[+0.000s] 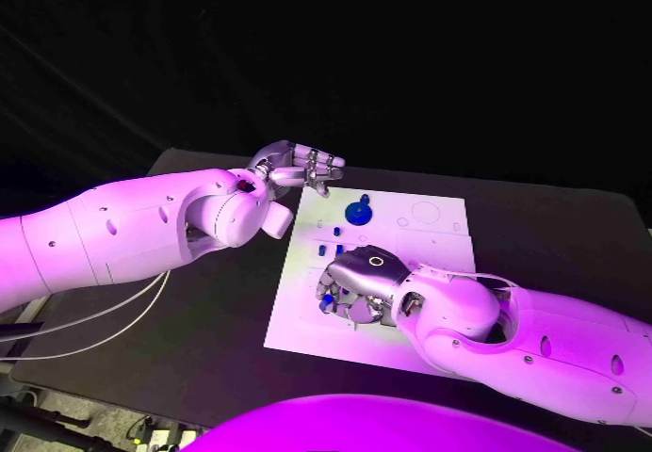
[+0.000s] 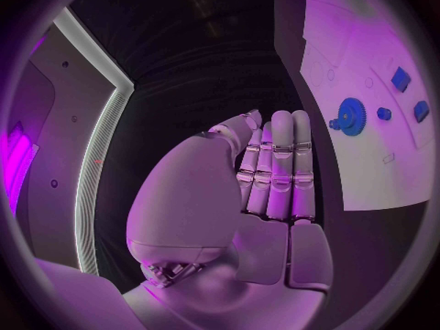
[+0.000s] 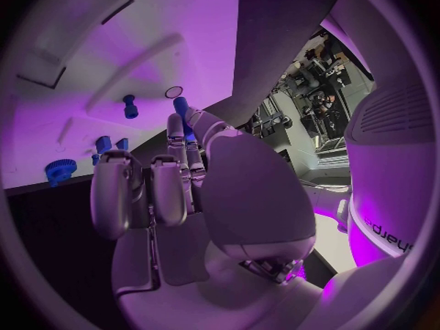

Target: Assemble the parts on the task board

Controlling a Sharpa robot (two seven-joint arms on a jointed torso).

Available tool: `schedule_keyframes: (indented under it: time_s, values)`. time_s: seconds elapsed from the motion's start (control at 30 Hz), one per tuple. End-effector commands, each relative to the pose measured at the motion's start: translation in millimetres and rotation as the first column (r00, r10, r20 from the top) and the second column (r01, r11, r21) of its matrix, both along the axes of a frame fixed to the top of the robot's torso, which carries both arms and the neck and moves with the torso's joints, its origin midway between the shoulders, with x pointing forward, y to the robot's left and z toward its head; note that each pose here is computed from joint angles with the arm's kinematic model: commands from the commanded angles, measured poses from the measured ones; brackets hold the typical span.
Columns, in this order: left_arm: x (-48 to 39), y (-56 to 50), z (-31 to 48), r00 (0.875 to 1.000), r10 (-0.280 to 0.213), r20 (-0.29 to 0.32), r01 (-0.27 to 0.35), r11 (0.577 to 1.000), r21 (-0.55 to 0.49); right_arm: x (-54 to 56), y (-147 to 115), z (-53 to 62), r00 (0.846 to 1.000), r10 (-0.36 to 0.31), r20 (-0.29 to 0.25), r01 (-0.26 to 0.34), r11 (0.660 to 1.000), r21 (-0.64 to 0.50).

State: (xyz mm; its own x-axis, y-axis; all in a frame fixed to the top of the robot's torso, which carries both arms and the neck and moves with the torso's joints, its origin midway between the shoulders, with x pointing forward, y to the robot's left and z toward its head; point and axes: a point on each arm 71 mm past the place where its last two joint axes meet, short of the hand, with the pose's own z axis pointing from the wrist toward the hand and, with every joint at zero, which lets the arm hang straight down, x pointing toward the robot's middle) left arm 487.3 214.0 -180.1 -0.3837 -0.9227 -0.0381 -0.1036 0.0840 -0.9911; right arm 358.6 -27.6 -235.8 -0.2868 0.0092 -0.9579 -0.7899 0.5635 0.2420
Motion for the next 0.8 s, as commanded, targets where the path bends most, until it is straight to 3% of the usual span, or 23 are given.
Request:
schedule_keyframes:
  time_s: [0.03, 0.8]
  values:
    - [-0.6, -2.8, 0.7, 1.0, -0.024, 0.004, 0.024, 1.0, -0.003, -0.4, 0.0, -4.4, 1.0, 0.014, -0.007, -0.014, 1.0, -0.025]
    - [-0.8, -1.5, 0.6, 1.0, -0.023, 0.002, 0.023, 1.0, 0.0, 5.7, -3.8, -13.5, 1.0, -0.008, -0.02, 0.007, 0.998, -0.057]
